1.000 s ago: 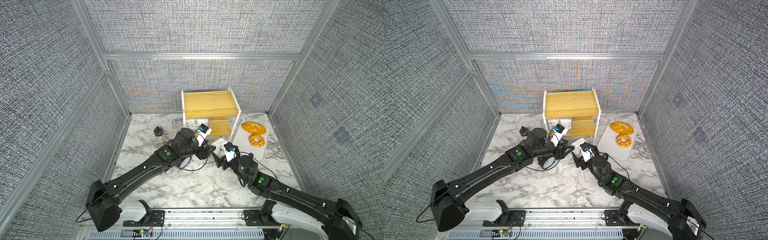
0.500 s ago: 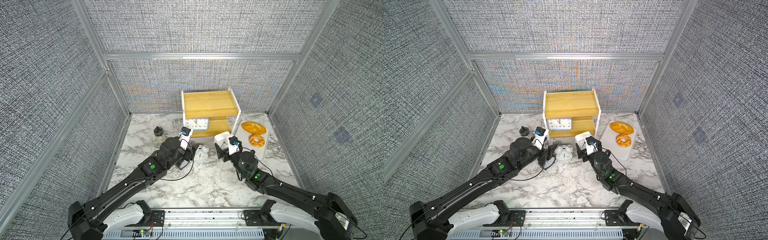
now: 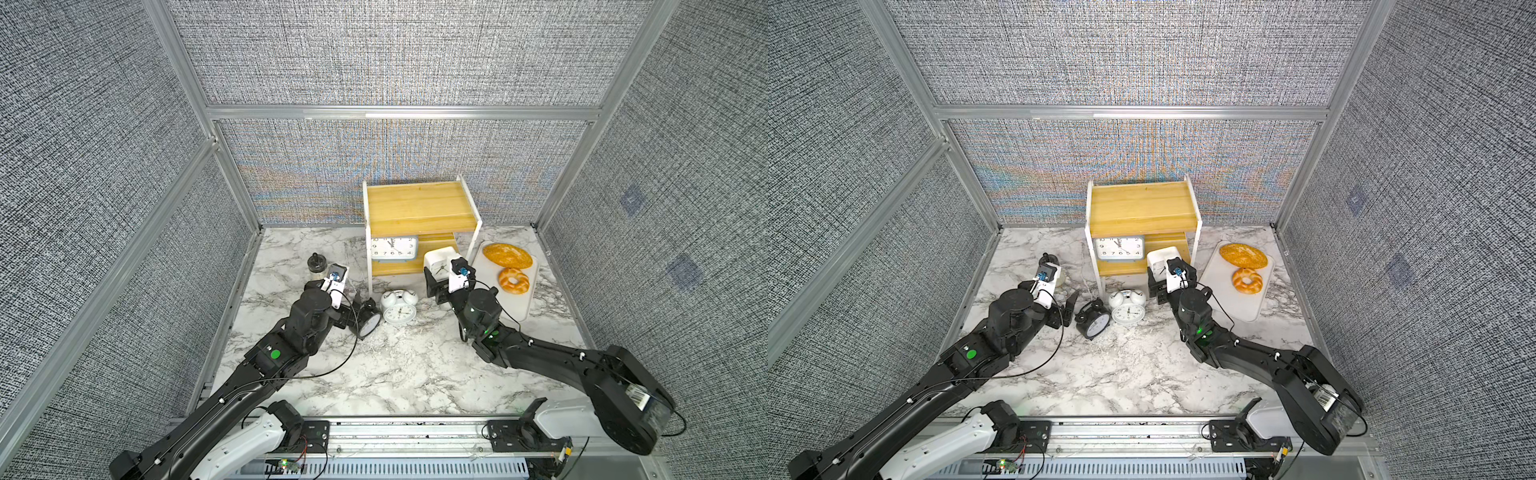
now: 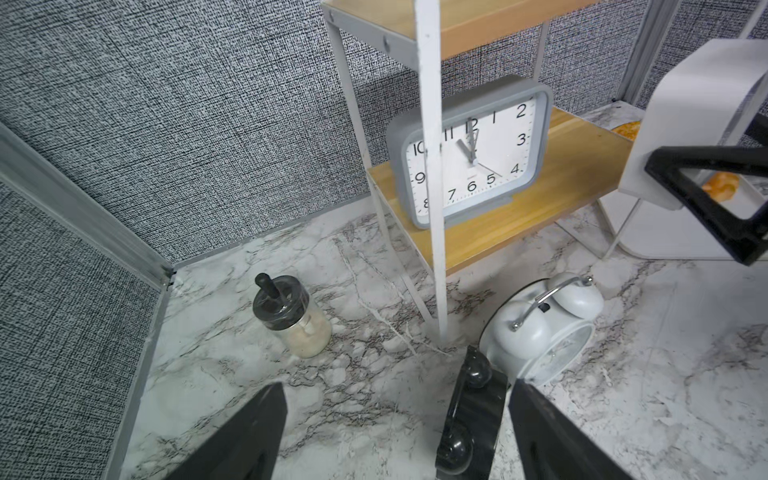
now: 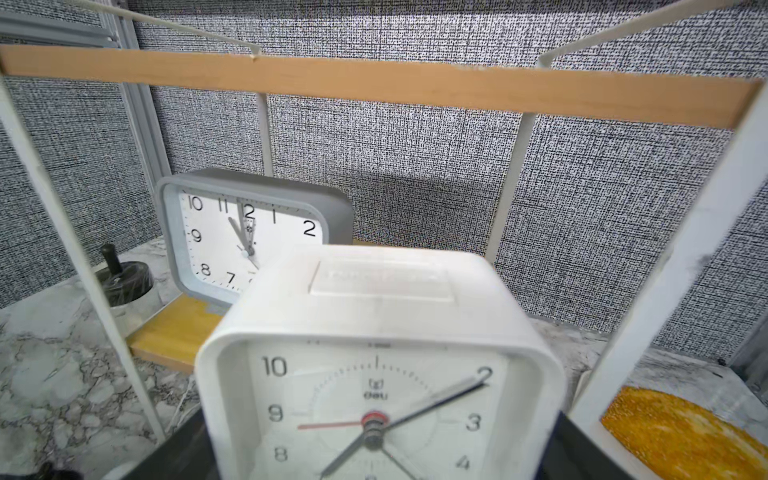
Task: Place the alarm clocks on the shelf by style
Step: Pick up the alarm from the center of the board.
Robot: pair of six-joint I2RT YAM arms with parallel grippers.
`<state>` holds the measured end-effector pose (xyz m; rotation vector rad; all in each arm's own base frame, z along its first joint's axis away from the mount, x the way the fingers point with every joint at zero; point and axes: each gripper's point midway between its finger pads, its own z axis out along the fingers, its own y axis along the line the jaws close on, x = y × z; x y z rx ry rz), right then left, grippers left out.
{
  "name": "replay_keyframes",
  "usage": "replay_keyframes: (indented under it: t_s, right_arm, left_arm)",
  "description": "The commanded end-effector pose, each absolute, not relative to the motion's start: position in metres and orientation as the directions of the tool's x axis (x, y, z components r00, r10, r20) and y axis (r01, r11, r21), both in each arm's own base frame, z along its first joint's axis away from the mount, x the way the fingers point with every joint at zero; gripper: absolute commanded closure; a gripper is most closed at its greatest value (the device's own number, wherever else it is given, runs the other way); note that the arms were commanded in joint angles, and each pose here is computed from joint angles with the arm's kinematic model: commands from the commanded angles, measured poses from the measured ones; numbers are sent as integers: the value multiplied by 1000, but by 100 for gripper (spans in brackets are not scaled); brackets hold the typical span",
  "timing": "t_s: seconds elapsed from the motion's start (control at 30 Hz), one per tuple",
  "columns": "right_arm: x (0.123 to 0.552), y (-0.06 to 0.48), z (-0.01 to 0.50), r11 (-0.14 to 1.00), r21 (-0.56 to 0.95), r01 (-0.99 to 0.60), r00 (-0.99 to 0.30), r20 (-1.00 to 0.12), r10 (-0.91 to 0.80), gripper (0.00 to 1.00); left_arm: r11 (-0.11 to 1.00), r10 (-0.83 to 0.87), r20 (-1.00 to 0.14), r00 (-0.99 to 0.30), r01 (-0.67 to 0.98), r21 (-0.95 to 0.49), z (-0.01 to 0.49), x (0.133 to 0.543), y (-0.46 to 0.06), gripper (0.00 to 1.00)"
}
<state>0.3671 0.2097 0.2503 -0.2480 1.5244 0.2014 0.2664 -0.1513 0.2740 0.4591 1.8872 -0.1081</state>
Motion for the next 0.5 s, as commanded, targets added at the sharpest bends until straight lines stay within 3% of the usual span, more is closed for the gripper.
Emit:
replay_keyframes:
  t_s: [0.0,0.47]
  right_arm:
    - [372,208,273,959,20,-283,118,-991,55,36]
    - [399,205,257,968,25,-249,111,-992,54,37]
  left_arm:
    - [921,293,-911,-289,341,188,273,265,-140,10]
    - [913,334,-891,-309,342,224,262,266,-137,9]
